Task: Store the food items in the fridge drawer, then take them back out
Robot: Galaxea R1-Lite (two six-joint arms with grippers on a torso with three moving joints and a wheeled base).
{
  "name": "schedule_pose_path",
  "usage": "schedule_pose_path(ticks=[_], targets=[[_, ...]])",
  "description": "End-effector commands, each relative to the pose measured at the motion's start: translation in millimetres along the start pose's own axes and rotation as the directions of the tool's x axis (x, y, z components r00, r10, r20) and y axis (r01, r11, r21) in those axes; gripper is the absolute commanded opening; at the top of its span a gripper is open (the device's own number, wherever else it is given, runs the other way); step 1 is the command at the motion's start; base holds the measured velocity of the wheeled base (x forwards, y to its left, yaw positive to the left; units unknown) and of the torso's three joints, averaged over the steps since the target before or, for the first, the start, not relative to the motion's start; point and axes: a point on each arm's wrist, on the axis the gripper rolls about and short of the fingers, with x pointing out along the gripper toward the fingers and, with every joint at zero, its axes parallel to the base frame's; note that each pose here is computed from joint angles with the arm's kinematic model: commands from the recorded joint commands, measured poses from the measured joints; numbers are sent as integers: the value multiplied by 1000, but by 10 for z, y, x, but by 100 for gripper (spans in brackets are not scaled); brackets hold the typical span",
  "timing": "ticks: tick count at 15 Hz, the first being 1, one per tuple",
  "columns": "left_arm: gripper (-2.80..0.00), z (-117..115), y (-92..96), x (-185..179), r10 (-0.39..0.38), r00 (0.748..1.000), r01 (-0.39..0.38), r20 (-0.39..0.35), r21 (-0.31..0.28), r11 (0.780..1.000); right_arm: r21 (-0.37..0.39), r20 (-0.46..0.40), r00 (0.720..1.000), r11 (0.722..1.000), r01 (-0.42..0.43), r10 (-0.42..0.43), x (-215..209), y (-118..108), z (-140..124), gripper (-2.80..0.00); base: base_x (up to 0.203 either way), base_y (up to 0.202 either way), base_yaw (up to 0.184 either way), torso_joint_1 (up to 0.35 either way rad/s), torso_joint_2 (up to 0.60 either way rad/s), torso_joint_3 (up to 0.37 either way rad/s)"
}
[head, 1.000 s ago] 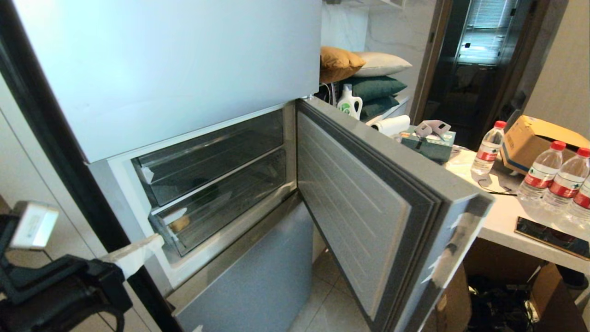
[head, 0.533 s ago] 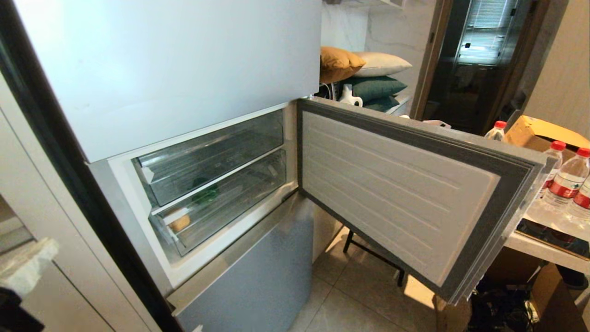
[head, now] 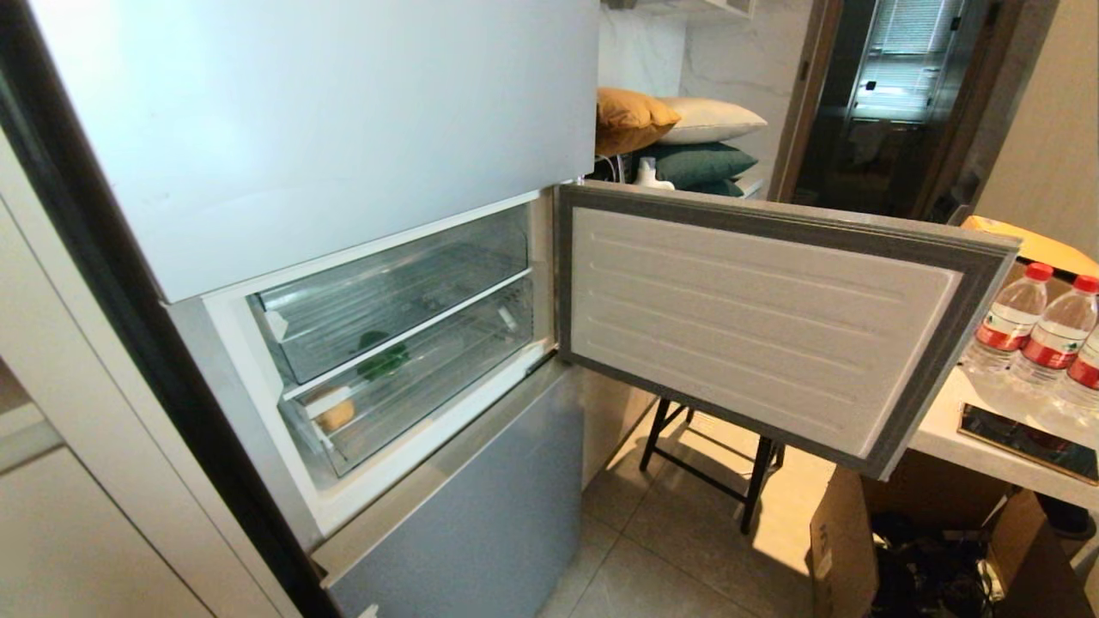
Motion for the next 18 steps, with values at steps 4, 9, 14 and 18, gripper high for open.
schedule_pose_path(ticks=[4,9,14,18], targets=[[-280,-376,-63,-25,-217,962,227,-164,42,973,-8,-2,1000,1000,-2,2,1,0,-1,-280,0,0,0,0,0,0],[-280,-441,-28,-183,-290,956,286,37,80,955,-10,-2,1000,1000,-2,2,1,0,-1,-280,0,0,0,0,0,0],[-280,-468,-15,-227,-262,960,256,94,71,964,-8,-2,1000,1000,-2,2,1,0,-1,-280,0,0,0,0,0,0],[-280,-461,-8,-226,-233,967,239,100,-46,970,2,-2,1000,1000,-2,2,1,0,-1,-280,0,0,0,0,0,0]])
